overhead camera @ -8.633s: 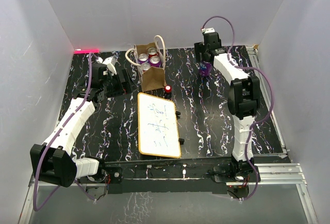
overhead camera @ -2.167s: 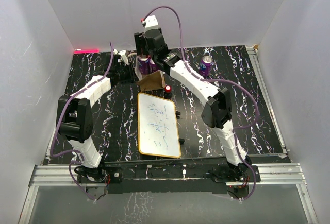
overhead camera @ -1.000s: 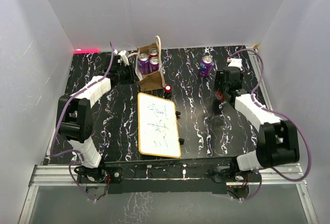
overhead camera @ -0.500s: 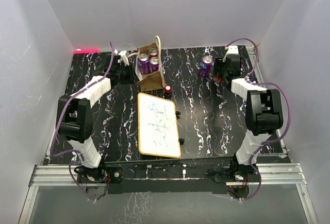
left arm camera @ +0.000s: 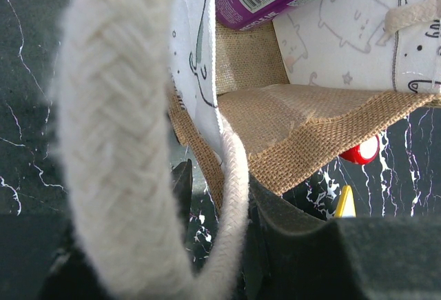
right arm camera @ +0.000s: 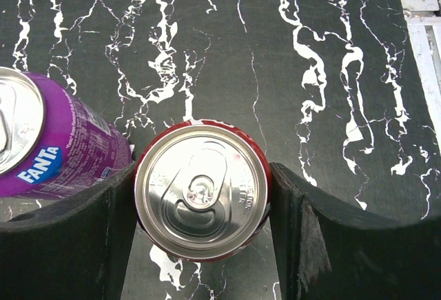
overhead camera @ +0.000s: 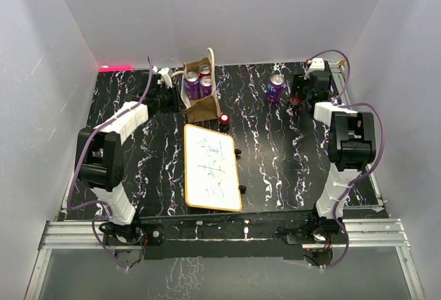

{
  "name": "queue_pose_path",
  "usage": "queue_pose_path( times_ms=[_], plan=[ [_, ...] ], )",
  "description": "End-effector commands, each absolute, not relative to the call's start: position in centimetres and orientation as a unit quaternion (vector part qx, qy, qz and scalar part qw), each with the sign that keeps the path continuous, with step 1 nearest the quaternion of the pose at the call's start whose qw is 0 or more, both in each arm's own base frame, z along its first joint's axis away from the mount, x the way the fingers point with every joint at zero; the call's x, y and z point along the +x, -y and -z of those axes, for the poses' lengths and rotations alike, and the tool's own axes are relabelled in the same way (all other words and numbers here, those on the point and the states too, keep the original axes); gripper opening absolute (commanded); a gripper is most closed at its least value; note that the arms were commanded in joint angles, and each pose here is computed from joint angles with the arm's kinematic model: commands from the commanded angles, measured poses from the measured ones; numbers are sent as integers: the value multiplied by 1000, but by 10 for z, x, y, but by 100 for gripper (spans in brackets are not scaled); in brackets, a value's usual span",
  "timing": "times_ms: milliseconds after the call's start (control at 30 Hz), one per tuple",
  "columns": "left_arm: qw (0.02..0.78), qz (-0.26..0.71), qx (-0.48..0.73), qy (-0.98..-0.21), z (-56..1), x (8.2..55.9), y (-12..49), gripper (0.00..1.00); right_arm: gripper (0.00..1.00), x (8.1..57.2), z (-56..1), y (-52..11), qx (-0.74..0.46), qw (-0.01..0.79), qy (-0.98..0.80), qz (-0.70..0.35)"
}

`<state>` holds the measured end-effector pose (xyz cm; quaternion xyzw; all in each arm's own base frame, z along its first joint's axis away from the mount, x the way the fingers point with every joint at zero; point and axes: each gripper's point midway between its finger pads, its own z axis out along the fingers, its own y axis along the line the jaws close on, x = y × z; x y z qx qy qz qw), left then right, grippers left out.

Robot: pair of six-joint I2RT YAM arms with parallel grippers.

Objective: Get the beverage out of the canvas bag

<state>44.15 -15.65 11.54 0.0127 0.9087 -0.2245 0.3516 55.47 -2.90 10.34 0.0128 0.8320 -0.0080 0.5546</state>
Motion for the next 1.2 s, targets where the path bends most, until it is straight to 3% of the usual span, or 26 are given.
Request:
queue_pose_path(
  times_ms=[0, 233, 500, 600, 767, 867, 1167],
  plan=[
    [338, 221, 22, -915, -120, 429, 156, 31, 23, 579, -156, 20, -16, 627, -779, -3],
    [337, 225, 22, -914, -120, 428, 157, 31, 42, 577, -151, 22, 7, 616, -788, -5],
    [347, 230, 24, -909, -127, 427, 158, 31, 82, 580, -162, 32, 35, 606, -795, 10],
    [349, 234, 25, -907, -129, 427, 159, 31, 92, 576, -171, 31, 40, 607, -793, 6],
    [348, 239, 27, -906, -130, 425, 160, 31, 93, 559, -189, 38, 72, 594, -801, 16],
    [350, 243, 27, -904, -132, 425, 161, 31, 92, 524, -186, 36, 111, 568, -815, 2],
    [344, 259, 28, -902, -133, 424, 167, 32, 90, 430, -171, -53, 63, 533, -840, -83]
  ],
)
